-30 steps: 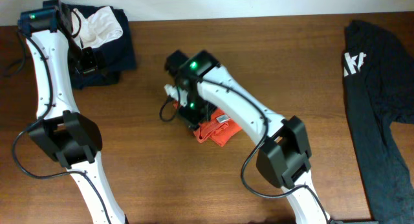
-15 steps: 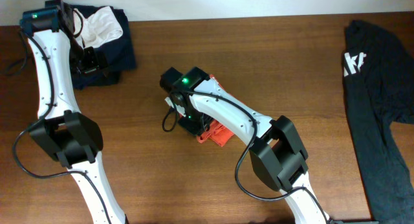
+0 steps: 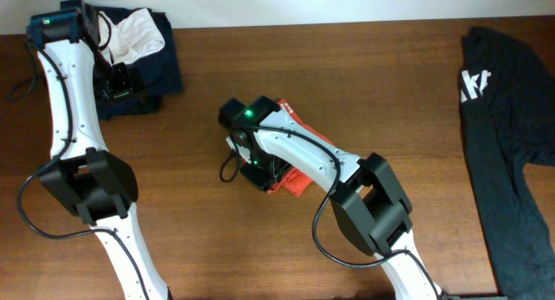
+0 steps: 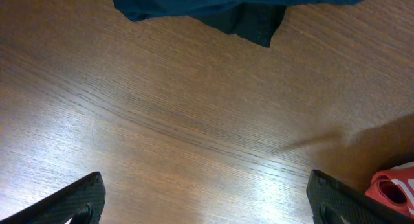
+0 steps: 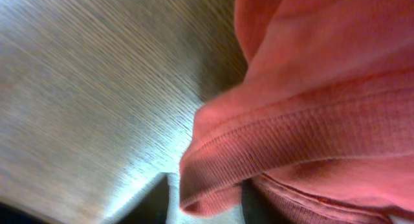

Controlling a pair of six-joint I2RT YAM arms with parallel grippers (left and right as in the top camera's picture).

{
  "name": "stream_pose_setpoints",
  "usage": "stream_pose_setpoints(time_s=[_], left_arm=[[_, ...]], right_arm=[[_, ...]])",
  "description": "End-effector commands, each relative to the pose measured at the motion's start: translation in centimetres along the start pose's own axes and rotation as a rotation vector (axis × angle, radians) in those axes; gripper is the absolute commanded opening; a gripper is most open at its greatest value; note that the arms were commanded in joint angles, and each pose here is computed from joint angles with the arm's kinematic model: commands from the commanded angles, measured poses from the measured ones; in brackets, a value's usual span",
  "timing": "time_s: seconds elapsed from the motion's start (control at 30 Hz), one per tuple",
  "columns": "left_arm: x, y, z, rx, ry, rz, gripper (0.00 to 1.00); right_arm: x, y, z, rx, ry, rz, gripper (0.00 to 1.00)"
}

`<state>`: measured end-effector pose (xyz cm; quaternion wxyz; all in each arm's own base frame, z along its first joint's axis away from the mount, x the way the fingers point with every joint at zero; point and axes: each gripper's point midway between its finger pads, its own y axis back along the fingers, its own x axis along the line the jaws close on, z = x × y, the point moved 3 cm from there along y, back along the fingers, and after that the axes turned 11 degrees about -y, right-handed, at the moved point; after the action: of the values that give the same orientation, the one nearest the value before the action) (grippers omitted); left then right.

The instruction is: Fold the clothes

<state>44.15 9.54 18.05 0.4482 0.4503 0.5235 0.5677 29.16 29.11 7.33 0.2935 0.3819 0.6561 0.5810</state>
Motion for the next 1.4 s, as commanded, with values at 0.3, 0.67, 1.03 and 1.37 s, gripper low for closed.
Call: stream_pose_setpoints(time_s=[0.3,0.67,1.03,1.37], left_arm=[[0.3,1.2,-0.1,-0.031,0.016,0.008,0.99],[0.3,1.2,0.0,-0.036,0.017,0.008,0.99],[0.3,1.2,0.1,-0.039,0.017,0.008,0.99],[0.2,1.2,-0.1,-0.032,0.016,0.008,0.99]], right_arm=[[-0.8,0.3,-4.9,0.236,-0.082,-0.040,0.04],[-2.7,7.4,-1.0,-0.036,-0.250,-0.057,0.99],[-3.3,2.2,3.6,-0.086,-0.336,0.208,0.81],[-4.4,-0.8,0.4,0.064,-0.401,0.162,0.04]])
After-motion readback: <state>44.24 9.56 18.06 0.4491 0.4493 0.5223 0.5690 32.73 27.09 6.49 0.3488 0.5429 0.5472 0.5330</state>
